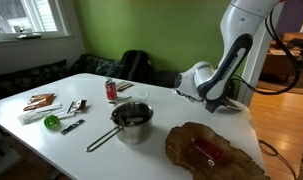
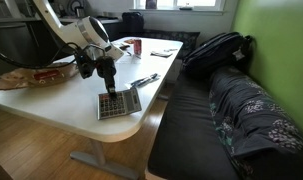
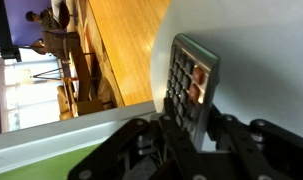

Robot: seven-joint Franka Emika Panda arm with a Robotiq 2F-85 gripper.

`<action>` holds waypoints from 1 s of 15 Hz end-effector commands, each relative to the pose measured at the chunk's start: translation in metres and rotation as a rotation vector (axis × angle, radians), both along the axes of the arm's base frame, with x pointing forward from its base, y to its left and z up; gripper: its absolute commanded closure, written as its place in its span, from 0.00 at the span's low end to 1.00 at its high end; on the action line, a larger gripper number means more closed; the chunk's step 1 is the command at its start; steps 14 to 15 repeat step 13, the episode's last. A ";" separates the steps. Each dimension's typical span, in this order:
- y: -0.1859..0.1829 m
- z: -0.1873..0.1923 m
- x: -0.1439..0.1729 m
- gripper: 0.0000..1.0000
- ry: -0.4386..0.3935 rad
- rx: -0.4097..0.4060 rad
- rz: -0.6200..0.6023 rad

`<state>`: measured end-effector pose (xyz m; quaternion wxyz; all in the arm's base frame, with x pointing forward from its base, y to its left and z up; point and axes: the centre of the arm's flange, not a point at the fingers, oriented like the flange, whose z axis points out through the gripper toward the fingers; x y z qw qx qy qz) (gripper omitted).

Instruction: Pick up the calculator from the silver pot and put it on the bottom right side of the table

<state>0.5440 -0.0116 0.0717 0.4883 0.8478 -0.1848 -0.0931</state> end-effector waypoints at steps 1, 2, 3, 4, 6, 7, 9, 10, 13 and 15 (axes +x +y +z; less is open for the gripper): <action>0.014 -0.001 0.005 0.34 -0.016 -0.017 0.027; 0.021 0.004 0.005 0.27 -0.032 -0.008 0.048; 0.030 0.011 0.005 0.19 -0.050 0.005 0.070; 0.040 0.020 0.005 0.12 -0.076 0.020 0.092; 0.059 0.040 0.005 0.00 -0.147 0.055 0.126; 0.068 0.052 0.005 0.00 -0.191 0.073 0.137; 0.081 0.082 0.001 0.00 -0.309 0.108 0.138; 0.084 0.098 -0.001 0.00 -0.367 0.109 0.118; 0.076 0.124 -0.007 0.00 -0.441 0.074 0.076; 0.076 0.124 -0.007 0.00 -0.441 0.074 0.076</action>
